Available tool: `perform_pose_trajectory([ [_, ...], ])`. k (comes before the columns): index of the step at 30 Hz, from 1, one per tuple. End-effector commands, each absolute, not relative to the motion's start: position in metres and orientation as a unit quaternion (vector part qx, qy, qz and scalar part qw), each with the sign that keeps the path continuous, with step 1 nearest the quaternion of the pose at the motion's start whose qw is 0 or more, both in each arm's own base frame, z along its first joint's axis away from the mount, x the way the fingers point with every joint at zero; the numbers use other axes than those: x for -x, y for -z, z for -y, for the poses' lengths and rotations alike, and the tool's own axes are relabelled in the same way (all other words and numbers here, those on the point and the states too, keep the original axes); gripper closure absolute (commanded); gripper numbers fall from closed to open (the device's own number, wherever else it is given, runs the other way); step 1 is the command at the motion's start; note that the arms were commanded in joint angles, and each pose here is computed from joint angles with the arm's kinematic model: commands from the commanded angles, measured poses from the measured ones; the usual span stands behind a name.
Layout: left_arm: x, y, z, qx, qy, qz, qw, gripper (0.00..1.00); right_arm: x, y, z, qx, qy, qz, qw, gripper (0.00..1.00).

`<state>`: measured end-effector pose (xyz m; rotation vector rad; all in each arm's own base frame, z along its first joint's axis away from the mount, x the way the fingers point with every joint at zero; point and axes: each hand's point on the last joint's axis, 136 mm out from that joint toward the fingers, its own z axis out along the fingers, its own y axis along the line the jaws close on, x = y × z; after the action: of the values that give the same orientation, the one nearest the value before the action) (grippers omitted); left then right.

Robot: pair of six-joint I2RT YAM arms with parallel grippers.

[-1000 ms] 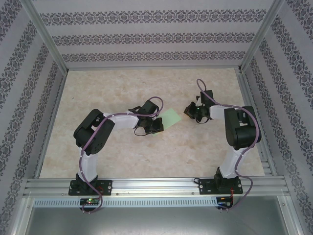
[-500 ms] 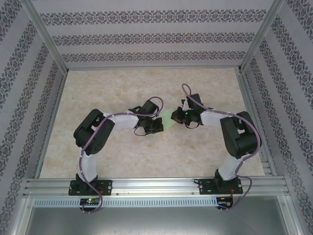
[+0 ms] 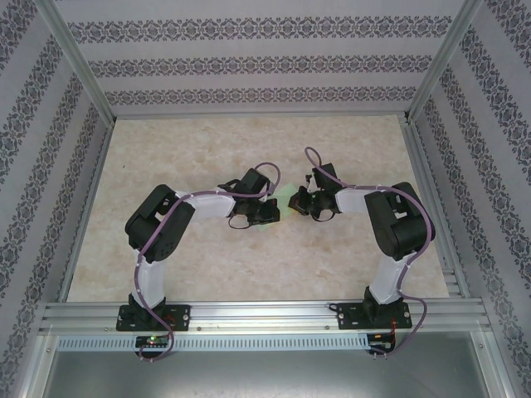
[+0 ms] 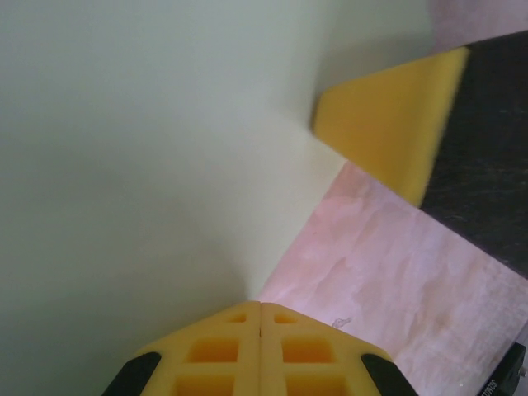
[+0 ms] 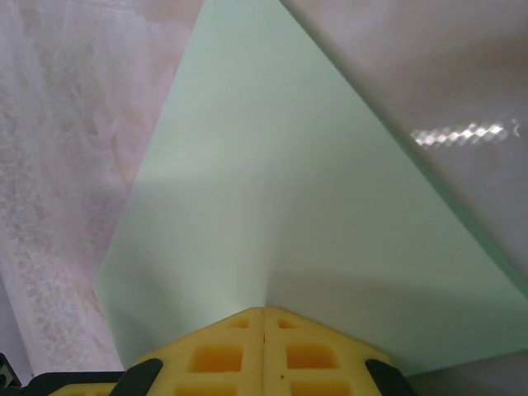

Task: Fold a paper plane with a square sheet of paper (pick it up from the middle)
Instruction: Fold the square sheet of paper in half at the center of the table.

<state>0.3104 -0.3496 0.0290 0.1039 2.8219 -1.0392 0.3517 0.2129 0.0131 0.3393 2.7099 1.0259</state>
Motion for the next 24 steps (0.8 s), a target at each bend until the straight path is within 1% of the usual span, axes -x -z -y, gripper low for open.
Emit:
perform_pose_trajectory([
  [1, -0.323, -0.05, 0.368, -0.094, 0.372, -0.917, 0.11, 0.94, -0.342, 0.011, -0.205, -0.135, -0.321, -0.933, 0.092, 1.0],
  [7, -0.326, -0.033, 0.365, -0.128, 0.345, -0.922, 0.122, 0.94, -0.341, 0.014, -0.203, -0.135, -0.316, -0.935, 0.086, 1.0],
  [15, -0.316, -0.012, 0.357, -0.151, 0.329, -0.927, 0.102, 0.96, -0.337, 0.019, -0.201, -0.133, -0.307, -0.939, 0.077, 1.0],
  [24, -0.288, 0.01, 0.324, -0.153, 0.306, -0.937, 0.072, 0.97, -0.333, 0.03, -0.189, -0.14, -0.281, -0.947, 0.06, 1.0],
])
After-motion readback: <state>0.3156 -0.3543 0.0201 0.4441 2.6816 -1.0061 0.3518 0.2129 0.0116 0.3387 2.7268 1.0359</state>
